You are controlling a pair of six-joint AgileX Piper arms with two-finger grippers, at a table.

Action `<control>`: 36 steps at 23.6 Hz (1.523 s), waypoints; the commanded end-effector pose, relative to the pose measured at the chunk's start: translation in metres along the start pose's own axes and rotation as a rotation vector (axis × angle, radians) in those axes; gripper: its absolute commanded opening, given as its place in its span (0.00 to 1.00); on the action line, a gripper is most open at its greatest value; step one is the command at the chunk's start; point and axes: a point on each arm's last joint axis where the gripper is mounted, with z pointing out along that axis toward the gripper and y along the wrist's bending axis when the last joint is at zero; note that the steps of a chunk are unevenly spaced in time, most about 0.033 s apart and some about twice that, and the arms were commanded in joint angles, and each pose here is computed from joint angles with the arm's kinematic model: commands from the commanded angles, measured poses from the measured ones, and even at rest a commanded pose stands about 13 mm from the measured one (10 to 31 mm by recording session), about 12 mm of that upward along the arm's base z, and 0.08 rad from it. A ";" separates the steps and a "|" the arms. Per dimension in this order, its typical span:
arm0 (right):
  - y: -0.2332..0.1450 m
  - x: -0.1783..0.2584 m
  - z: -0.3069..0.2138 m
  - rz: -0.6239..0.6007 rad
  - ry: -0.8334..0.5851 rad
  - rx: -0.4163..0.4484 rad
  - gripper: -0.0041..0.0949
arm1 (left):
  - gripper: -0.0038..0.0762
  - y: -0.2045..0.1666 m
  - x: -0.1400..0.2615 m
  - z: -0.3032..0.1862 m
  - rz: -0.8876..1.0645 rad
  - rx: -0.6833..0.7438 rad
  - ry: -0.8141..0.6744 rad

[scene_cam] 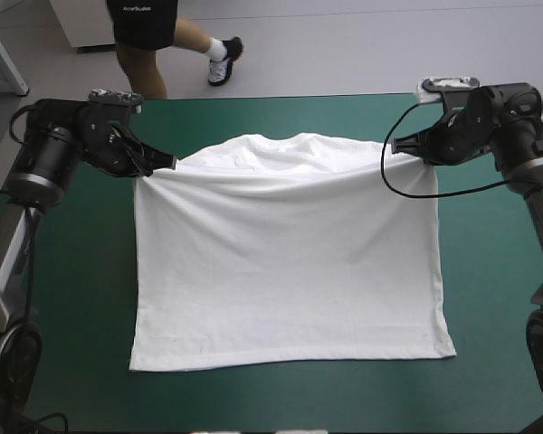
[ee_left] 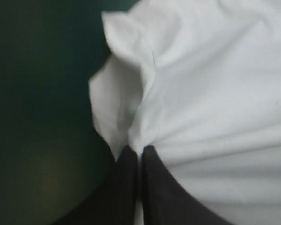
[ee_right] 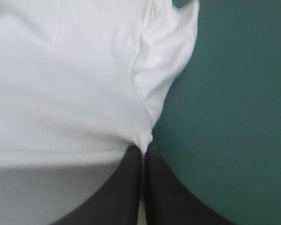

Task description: Fold the cloth

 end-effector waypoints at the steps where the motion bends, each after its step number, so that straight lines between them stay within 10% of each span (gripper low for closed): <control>1: 0.000 -0.013 -0.070 -0.016 -0.201 0.007 0.02 | 0.02 0.001 -0.008 -0.071 0.021 -0.017 -0.228; 13: 0.003 -0.008 -0.188 -0.016 -0.509 -0.021 0.03 | 0.02 -0.002 -0.020 -0.186 0.039 0.017 -0.578; 36: -0.001 -0.091 -0.113 -0.080 -0.772 0.067 0.02 | 0.02 0.001 -0.099 -0.110 0.062 -0.043 -0.920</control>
